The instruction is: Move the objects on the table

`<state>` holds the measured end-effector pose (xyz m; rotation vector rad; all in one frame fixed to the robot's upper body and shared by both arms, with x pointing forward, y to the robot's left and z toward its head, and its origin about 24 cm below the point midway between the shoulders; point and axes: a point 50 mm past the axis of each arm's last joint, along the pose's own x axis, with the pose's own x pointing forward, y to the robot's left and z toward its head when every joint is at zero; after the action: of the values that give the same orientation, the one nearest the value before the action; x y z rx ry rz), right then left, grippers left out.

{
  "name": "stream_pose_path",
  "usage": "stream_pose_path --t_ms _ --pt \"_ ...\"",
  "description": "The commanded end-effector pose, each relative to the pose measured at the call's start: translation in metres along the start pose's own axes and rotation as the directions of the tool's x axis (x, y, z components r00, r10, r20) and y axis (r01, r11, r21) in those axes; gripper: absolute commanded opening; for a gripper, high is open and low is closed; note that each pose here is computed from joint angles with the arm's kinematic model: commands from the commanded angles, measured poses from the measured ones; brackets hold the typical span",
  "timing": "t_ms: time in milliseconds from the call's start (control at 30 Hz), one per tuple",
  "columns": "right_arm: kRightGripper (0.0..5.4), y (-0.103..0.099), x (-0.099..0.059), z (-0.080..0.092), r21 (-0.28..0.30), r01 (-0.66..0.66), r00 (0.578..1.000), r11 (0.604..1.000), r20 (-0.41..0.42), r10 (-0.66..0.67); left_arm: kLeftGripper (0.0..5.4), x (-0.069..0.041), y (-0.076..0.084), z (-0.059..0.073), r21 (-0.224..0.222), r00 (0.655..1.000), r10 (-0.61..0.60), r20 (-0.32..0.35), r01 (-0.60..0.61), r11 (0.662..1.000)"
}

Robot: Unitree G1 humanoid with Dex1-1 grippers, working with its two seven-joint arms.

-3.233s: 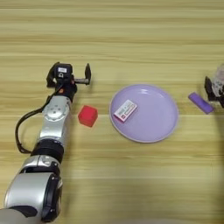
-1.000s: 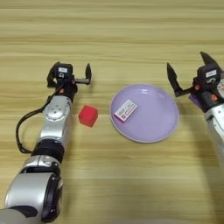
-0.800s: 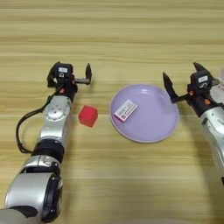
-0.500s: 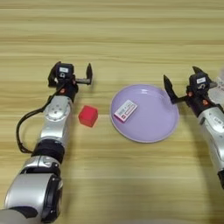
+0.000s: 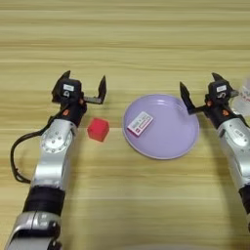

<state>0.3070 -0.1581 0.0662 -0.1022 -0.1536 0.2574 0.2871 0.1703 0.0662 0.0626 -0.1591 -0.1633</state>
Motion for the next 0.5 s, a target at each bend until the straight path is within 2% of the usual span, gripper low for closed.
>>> stream_pose_path --t_ms 33,200,300,500 --pt "5.37 -0.001 0.004 0.002 -0.005 0.003 1.000 1.000 0.007 -0.003 5.40 -0.021 0.004 -0.001 0.017 0.998 -0.018 -0.059 0.019 1.000" --pt "5.37 -0.001 0.006 0.002 -0.002 0.010 1.000 1.000 0.007 -0.010 5.40 -0.037 0.005 0.000 0.009 0.995 -0.027 -0.101 0.028 1.000" --pt "5.37 0.000 0.006 0.002 -0.002 0.009 1.000 1.000 0.007 -0.009 5.40 -0.047 0.003 -0.008 0.016 0.988 -0.025 -0.155 0.028 0.999" --pt "5.37 -0.001 0.007 0.001 0.000 0.012 1.000 1.000 0.004 -0.012 5.40 -0.054 -0.005 -0.018 -0.049 0.979 -0.066 -0.193 0.058 0.997"
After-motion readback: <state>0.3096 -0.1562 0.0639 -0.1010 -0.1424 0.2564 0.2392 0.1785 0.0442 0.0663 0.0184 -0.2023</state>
